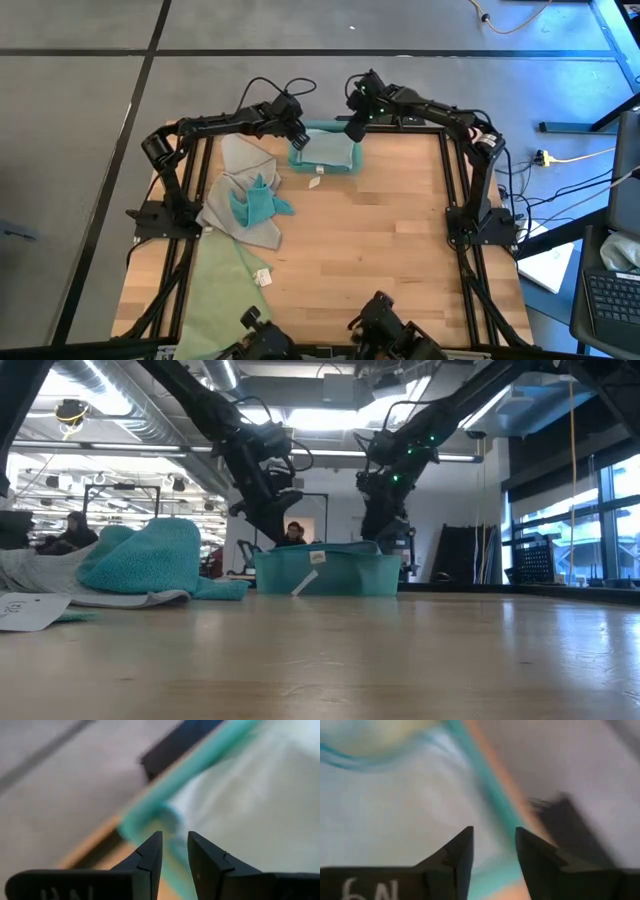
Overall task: Fold microfiber towels
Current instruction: Put the folded light blue towel into the bin
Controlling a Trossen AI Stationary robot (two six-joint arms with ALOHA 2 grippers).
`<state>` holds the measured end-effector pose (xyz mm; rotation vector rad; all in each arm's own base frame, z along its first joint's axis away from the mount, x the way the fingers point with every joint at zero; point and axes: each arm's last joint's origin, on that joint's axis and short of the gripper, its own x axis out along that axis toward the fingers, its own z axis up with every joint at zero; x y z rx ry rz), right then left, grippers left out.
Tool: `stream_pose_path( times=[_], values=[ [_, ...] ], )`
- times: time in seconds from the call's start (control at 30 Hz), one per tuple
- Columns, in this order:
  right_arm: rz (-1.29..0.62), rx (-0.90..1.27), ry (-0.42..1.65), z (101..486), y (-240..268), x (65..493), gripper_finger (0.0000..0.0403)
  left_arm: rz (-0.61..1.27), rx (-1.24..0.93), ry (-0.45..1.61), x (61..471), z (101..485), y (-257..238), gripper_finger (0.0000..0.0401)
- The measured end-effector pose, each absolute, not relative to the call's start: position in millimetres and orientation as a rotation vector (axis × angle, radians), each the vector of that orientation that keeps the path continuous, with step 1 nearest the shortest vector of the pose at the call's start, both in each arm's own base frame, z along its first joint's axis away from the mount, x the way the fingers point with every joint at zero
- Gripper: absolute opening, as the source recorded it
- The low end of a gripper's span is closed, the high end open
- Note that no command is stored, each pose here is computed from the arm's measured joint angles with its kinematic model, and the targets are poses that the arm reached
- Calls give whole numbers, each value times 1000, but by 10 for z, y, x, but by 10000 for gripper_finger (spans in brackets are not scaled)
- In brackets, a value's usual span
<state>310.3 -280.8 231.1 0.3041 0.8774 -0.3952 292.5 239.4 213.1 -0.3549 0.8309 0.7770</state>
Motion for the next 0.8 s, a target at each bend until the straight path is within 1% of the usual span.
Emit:
stream_pose_path(
  times=[0.07, 0.13, 0.2, 0.3, 0.4, 0.53, 0.6, 0.67, 0.73, 0.8],
  values=[
    [-198, 470, 785, 2344, -2736, 3136, 146, 659, -451, 785, 2969, 2139, 2358, 84],
    [-80, 581, 726, 2366, -2689, 3171, 146, 517, -525, 732, 3018, 2162, 2325, 84],
    [-72, 620, 730, 2360, -2643, 3208, 147, 415, -585, 697, 3055, 2184, 2286, 84],
    [-91, 638, 773, 2283, -2617, 3234, 142, 339, -644, 646, 3026, 2327, 2242, 78],
    [-79, 658, 832, 2223, -2527, 3267, 129, 316, -626, 579, 2959, 2617, 2153, 69],
    [-153, 519, 938, 2180, -2386, 3343, 111, 337, -523, 443, 2821, 3153, 1896, 49],
    [-191, 504, 953, 2135, -2379, 3383, 103, 359, -483, 388, 2731, 3369, 1750, 39],
    [-204, 609, 982, 2002, -2389, 3403, 96, 372, -462, 339, 2653, 3546, 1585, 29],
    [-206, 746, 1057, 1819, -2371, 3387, 89, 377, -450, 279, 2571, 3720, 1416, 21],
    [-200, 815, 1114, 1698, -2336, 3388, 82, 374, -429, 223, 2481, 3879, 1238, 13]
  ],
)
